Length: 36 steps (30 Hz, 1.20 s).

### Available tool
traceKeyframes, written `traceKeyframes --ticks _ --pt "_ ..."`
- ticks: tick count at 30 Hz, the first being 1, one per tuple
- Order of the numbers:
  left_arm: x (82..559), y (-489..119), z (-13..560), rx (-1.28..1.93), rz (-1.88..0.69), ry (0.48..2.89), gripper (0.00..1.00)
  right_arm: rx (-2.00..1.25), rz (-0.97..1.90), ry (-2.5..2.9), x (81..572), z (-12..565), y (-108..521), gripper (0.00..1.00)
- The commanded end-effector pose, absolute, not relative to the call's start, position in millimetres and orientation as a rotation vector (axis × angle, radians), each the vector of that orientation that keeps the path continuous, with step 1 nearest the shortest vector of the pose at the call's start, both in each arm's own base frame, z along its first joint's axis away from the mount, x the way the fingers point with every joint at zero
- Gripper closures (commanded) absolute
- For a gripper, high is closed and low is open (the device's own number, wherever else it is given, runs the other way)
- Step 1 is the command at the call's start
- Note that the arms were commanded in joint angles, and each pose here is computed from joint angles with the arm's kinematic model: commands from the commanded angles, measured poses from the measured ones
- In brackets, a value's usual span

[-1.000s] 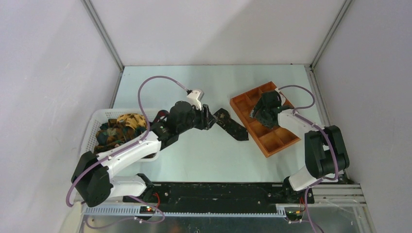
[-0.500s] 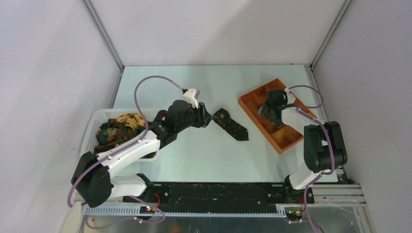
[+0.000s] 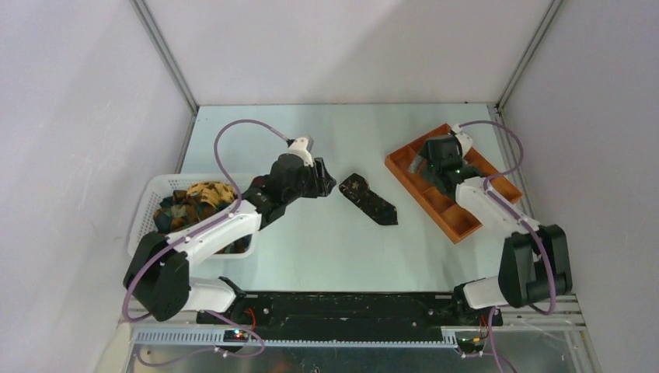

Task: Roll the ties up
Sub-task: Roll the tie at the center of the board.

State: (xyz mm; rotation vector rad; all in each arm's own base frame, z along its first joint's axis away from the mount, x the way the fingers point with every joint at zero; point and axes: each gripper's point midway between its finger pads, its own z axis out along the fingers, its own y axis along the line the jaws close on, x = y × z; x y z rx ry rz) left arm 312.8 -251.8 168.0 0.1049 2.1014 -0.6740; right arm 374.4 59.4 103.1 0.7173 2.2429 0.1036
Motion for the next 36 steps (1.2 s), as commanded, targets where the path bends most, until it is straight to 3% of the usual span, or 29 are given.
traceKeyframes --ticks 1,4,10,17,24,29,36 --pt "343.0 -255.1 194.4 0.024 -0.695 2.025 0.43 0.523 0.303 2.162 378.1 161.0 113.7 0.19" --pt "353.6 -251.7 189.0 -0.018 -0.708 2.033 0.43 0.462 0.533 2.232 366.9 158.6 162.1 0.22" --pt "359.2 -256.3 179.7 -0.022 -0.762 2.053 0.44 0.391 0.711 2.296 360.9 140.4 217.0 0.29" --pt "361.5 -256.1 168.4 -0.020 -0.750 2.080 0.44 0.403 0.872 2.350 359.9 117.6 251.8 0.24" --pt "362.7 -253.1 163.1 -0.025 -0.736 2.088 0.45 0.459 0.878 2.404 354.2 97.2 253.5 0.23" --pt "348.8 -263.1 167.6 0.027 -0.750 2.063 0.53 0.464 0.796 2.362 358.4 111.0 232.0 0.26" --pt "312.4 -308.9 146.9 0.117 -0.777 2.082 0.56 0.492 0.773 2.319 363.3 146.1 178.5 0.36"
